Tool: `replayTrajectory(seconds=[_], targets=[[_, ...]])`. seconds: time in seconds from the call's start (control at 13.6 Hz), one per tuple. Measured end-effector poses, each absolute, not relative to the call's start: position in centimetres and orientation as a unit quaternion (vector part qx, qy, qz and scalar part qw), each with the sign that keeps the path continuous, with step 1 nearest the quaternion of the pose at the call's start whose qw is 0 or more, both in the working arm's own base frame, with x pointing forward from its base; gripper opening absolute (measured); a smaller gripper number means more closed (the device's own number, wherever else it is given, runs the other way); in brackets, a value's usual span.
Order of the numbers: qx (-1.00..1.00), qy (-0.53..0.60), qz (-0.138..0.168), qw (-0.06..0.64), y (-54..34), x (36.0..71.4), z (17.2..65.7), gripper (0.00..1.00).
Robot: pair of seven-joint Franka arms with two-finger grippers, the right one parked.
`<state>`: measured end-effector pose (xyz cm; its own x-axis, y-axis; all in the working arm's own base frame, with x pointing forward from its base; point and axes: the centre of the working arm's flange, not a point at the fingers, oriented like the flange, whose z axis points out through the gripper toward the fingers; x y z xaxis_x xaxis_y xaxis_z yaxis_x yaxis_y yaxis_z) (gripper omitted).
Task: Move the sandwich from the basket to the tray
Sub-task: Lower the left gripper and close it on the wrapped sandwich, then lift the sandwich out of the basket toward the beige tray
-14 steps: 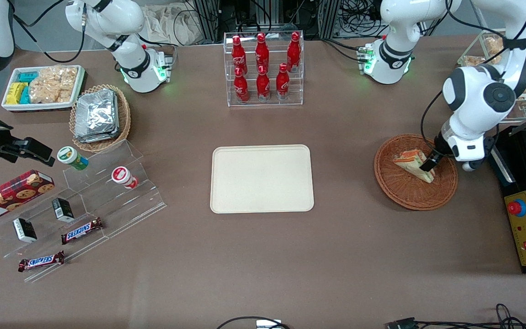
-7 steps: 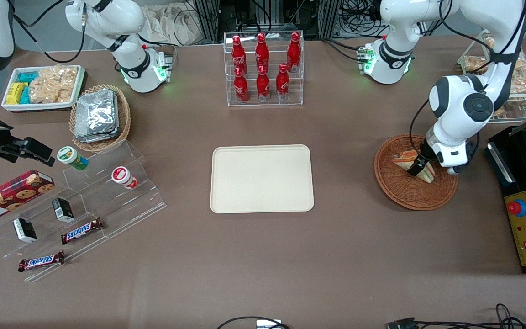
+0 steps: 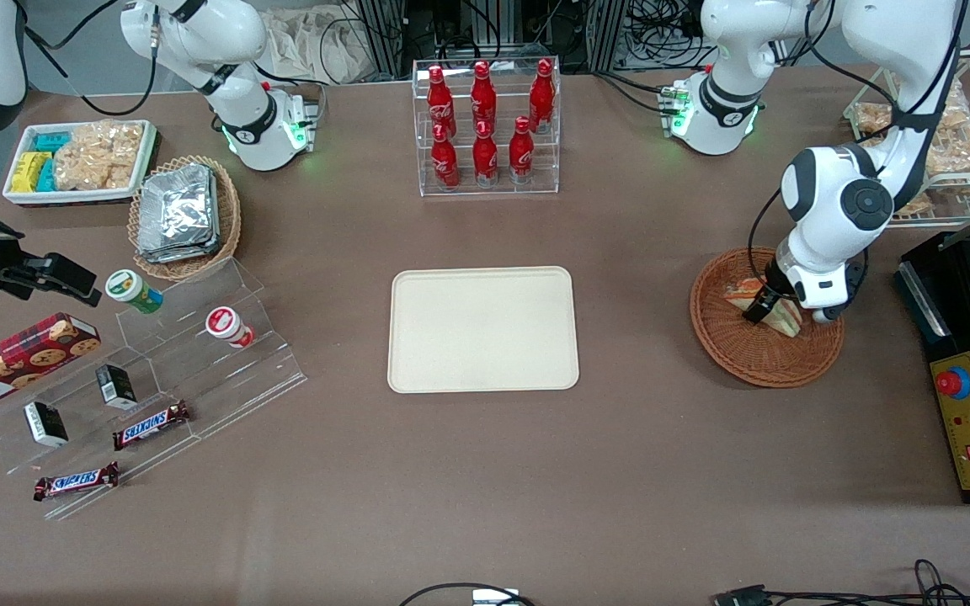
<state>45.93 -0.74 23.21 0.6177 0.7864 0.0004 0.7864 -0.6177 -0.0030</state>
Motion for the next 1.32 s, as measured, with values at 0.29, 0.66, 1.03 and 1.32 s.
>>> replayTrajectory(seconds=[0.29,0.66,1.03,1.32], targets=[[-0.906,-0.424,0.000,0.005,-0.6,45.9,23.1,0.44],[-0.929,-0.370,0.012,0.014,-0.4,46.1,24.5,0.19],[-0.970,-0.244,-0.004,0.020,-0.9,47.7,32.2,0.19],[-0.993,-0.118,-0.016,0.026,-7.2,49.2,37.3,0.19]])
